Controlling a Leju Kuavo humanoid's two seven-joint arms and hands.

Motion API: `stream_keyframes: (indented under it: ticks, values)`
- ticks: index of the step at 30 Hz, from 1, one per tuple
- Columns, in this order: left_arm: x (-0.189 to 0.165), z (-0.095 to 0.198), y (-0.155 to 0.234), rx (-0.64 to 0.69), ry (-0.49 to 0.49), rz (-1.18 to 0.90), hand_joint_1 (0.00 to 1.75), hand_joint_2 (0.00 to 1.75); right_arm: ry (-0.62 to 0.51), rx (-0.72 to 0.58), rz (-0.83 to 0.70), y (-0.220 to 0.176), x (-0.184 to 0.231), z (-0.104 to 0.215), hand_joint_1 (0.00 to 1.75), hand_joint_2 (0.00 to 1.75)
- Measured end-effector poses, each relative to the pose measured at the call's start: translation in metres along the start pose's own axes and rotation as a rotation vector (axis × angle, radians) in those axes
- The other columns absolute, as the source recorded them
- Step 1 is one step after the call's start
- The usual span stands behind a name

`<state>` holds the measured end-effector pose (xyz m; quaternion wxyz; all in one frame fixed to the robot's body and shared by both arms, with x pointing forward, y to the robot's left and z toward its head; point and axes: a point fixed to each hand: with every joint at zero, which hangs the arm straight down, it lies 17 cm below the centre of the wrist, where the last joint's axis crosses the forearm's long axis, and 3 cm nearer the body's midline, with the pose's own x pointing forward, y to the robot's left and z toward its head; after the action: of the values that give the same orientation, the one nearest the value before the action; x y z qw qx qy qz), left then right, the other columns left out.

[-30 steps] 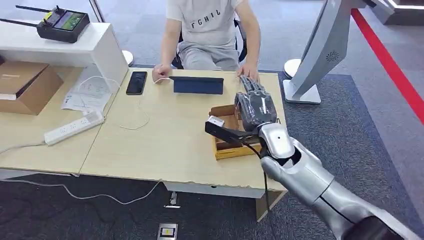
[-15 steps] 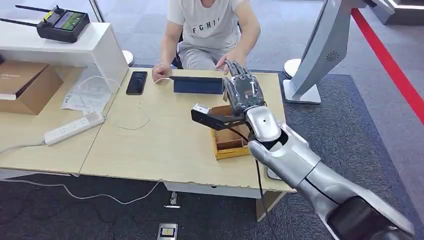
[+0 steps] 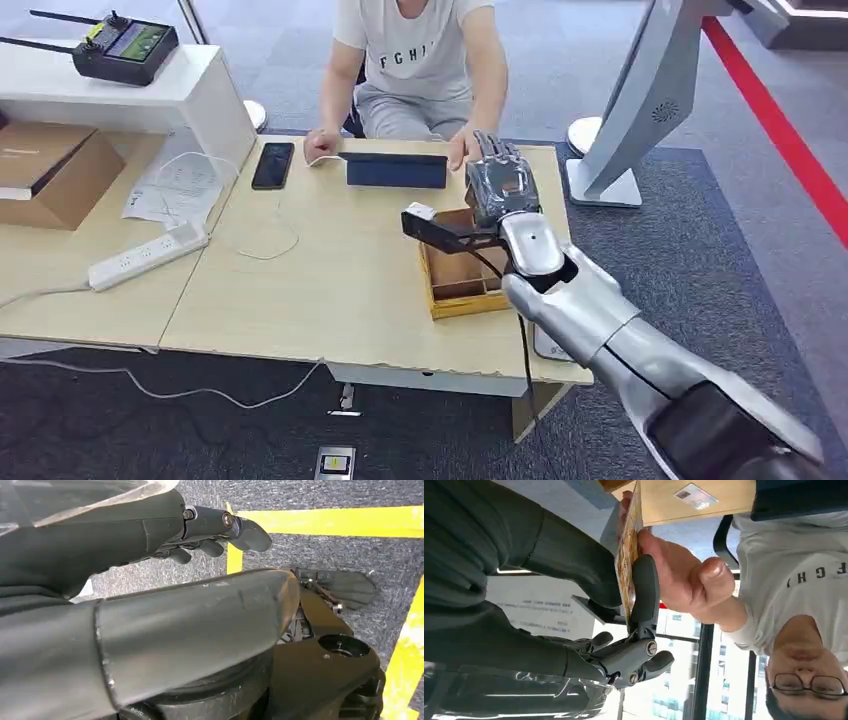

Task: Pass the card to the sensor for recognition and then transmit it.

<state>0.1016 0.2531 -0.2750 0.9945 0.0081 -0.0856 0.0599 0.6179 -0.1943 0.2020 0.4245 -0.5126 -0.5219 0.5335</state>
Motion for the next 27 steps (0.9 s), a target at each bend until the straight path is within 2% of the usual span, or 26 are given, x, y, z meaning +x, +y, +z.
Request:
stream_keyframes:
  ticks: [3,4,5,12,19,22,27]
  values:
    - [0.0,0.0,0.0,-0.002,-0.002,-0.002,0.0,0.0,0.011,0.008,0.007,0.004,-0.005,0.0,1.75,1.75]
    - [0.0,0.0,0.0,-0.003,-0.002,-0.002,0.0,0.0,0.015,0.011,0.009,0.005,-0.006,0.0,0.44,1.75]
    - [0.0,0.0,0.001,-0.002,-0.002,-0.003,0.0,0.0,0.018,0.013,0.011,0.006,-0.007,0.0,0.0,0.0]
    - [-0.001,0.0,0.0,-0.01,0.006,-0.003,0.0,0.0,0.042,0.08,0.025,0.022,-0.016,0.002,0.0,0.0]
    - [-0.001,0.0,0.004,-0.005,0.004,-0.003,0.0,0.0,0.055,0.073,0.102,0.022,-0.035,0.001,0.0,0.0]
    - [-0.001,0.0,0.005,-0.003,0.004,-0.001,0.0,0.0,0.1,0.062,0.156,0.014,-0.061,-0.002,0.0,0.0]
    - [-0.003,0.0,0.007,0.0,0.005,0.008,0.0,0.0,0.26,0.104,0.235,0.013,-0.151,0.006,0.0,0.0]
